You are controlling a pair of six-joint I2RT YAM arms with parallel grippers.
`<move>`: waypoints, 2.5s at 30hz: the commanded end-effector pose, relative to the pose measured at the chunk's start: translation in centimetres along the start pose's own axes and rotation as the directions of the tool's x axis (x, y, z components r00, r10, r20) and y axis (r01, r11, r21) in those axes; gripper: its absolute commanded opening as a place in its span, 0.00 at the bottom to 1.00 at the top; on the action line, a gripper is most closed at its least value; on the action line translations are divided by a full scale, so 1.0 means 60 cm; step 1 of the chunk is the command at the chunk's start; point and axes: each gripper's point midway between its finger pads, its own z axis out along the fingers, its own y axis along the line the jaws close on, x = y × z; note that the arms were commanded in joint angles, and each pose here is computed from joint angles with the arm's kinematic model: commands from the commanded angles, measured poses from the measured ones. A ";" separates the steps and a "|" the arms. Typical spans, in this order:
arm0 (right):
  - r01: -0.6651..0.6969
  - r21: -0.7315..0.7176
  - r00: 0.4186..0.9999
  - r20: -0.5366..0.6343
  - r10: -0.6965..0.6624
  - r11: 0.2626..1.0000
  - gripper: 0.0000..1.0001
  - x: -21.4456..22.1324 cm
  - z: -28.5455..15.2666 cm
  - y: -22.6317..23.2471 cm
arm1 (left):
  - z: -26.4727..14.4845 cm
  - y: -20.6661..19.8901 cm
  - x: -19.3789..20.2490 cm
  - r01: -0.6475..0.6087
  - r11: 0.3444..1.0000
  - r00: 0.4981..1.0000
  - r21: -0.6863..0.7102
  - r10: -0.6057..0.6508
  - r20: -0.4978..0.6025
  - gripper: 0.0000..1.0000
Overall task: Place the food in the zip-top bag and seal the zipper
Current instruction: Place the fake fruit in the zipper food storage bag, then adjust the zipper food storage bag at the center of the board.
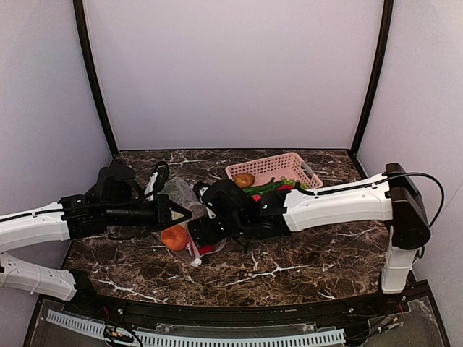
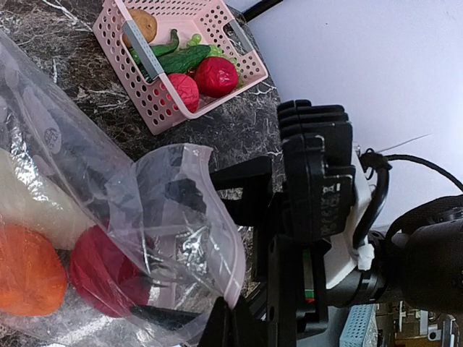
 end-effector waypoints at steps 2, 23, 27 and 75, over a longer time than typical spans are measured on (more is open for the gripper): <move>-0.021 0.011 0.999 0.046 0.020 1.000 0.93 -0.023 -0.008 0.006 | -0.020 -0.035 -0.028 -0.019 0.998 0.997 0.053 0.015 0.077 0.01; -0.194 -0.052 0.981 -0.004 0.194 0.980 0.79 0.029 -0.095 -0.039 | -0.029 -0.023 -0.038 -0.031 1.000 0.993 0.005 0.030 0.116 0.01; -0.230 -0.072 0.973 -0.029 0.229 0.970 0.73 0.040 -0.071 -0.041 | -0.033 -0.024 -0.039 -0.034 0.999 0.992 0.003 0.033 0.118 0.01; -0.125 -0.349 0.918 0.315 0.242 0.929 0.00 -0.227 -0.286 0.001 | -0.169 -0.149 -0.187 -0.263 0.963 0.927 -0.059 0.269 0.260 0.01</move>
